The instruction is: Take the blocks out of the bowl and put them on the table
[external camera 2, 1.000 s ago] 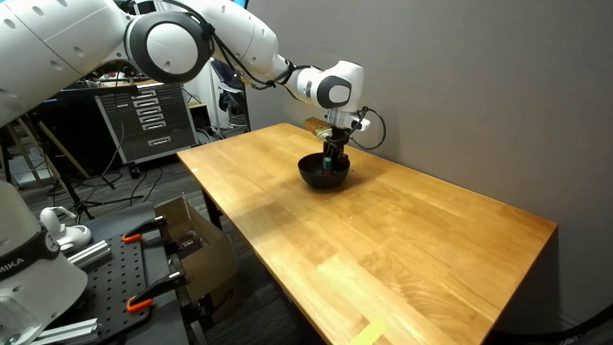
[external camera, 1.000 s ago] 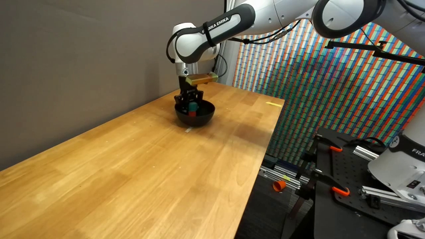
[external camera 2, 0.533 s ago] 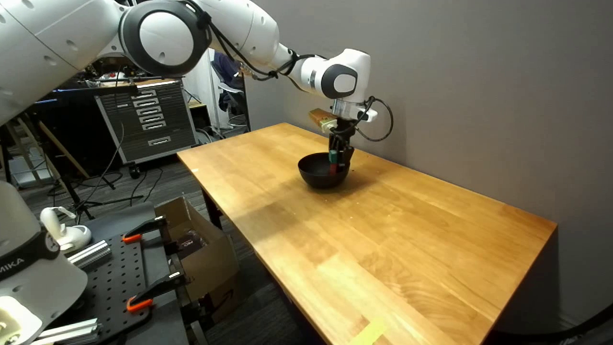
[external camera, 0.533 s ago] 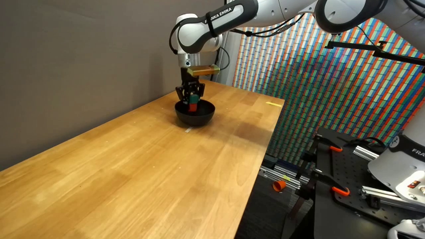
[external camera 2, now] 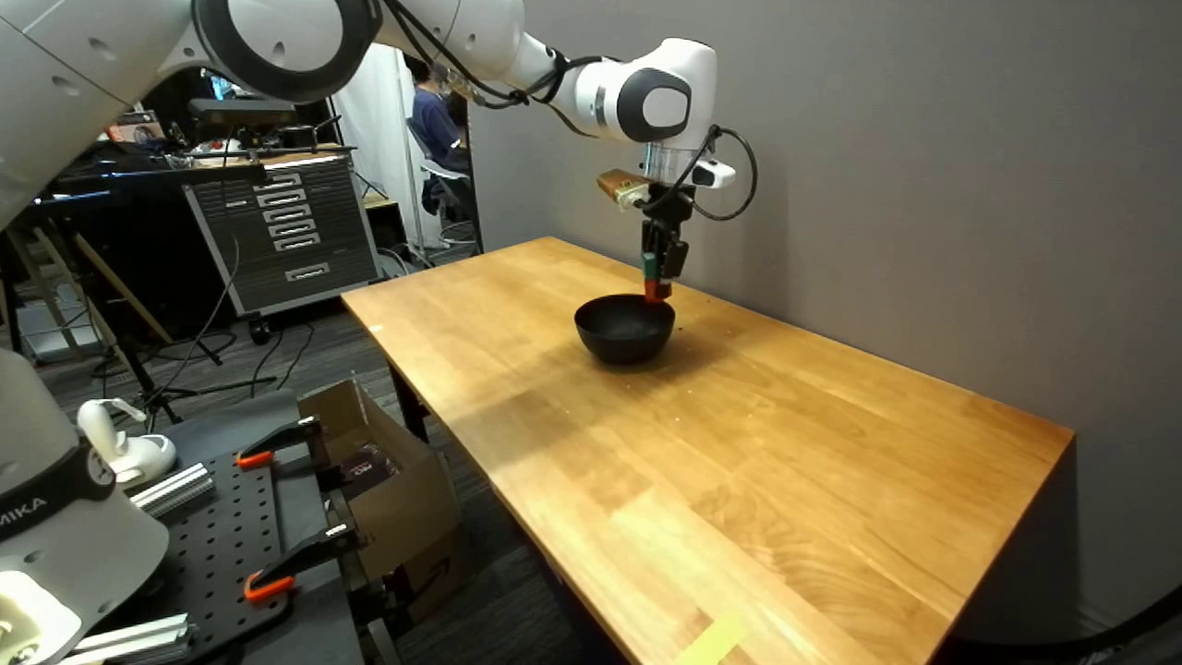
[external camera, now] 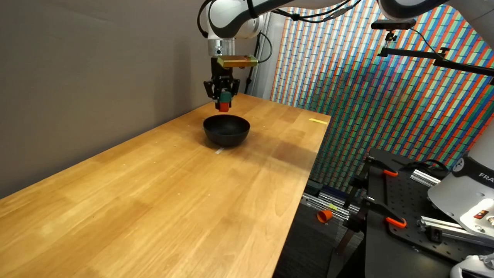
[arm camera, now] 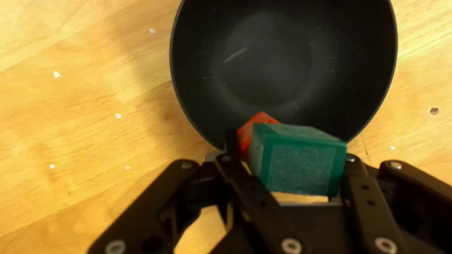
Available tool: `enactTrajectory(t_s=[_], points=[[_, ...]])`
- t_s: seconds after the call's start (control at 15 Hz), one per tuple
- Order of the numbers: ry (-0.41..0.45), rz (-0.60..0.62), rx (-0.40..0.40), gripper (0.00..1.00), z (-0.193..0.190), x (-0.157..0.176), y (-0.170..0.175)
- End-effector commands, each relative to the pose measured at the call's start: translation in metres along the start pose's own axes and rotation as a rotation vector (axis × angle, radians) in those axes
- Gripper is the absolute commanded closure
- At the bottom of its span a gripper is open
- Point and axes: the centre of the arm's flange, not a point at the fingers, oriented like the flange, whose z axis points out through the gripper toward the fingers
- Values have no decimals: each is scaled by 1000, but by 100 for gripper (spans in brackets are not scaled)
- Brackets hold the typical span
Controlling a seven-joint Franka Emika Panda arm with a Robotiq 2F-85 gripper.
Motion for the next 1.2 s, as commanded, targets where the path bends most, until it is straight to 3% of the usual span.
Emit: enactTrajectory(t_s=[0.0,1.13], points=[[5,76,-4,76,-16,-37,24],[19,329,23,76,35,-99,118]])
